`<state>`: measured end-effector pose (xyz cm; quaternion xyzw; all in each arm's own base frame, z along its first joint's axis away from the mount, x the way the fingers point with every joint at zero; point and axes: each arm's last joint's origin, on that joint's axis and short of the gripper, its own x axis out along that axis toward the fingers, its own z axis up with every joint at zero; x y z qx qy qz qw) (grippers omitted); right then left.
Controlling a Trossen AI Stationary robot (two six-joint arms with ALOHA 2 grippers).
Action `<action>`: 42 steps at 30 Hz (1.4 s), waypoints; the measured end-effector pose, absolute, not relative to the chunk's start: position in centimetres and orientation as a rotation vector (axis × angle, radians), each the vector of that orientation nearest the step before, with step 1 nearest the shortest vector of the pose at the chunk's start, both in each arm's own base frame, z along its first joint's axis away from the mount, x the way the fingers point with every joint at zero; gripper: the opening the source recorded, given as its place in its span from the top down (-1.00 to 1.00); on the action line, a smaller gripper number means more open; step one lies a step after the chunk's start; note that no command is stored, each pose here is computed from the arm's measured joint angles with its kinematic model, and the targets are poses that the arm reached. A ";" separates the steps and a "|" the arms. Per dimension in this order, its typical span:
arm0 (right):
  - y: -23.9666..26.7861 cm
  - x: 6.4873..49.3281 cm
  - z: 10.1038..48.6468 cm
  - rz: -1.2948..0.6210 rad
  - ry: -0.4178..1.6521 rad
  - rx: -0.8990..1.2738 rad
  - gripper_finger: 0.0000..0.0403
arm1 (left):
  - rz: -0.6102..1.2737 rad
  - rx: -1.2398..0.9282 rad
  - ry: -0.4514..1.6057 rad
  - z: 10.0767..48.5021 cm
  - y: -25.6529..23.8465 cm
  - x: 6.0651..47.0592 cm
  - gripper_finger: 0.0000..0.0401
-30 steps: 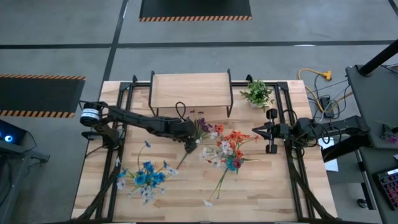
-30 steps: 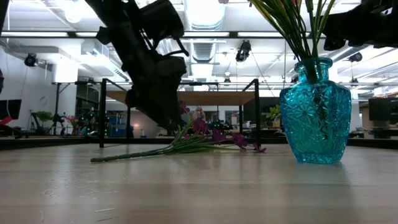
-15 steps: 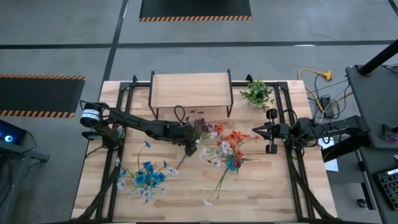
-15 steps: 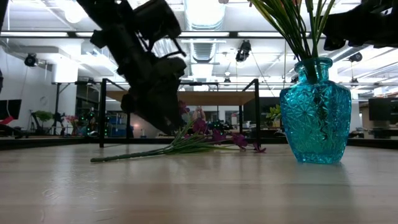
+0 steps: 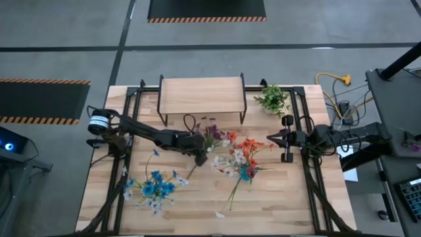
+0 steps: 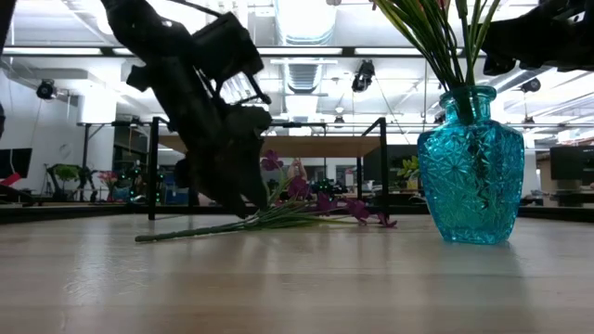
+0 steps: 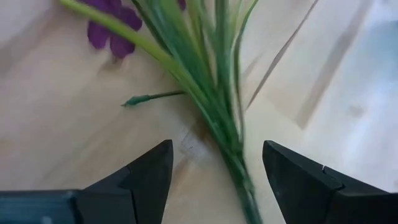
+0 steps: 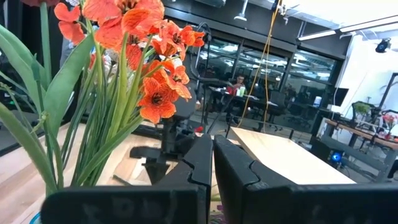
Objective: Pick and place flowers into a vace then onto a shelf
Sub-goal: Put the violet flowers into the transparent vase
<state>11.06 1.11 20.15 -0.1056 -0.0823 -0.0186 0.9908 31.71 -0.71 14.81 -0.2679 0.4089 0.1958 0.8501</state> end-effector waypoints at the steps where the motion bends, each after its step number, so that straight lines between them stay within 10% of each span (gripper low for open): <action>1: 1.1 11.1 20.2 -0.037 -0.165 -0.212 0.96 | 0.416 -0.562 0.872 14.5 -0.7 31.9 -0.15; 42: 1.1 11.1 20.1 -0.035 -0.162 -0.210 0.96 | 0.442 -0.540 0.956 13.6 -0.7 33.3 -0.15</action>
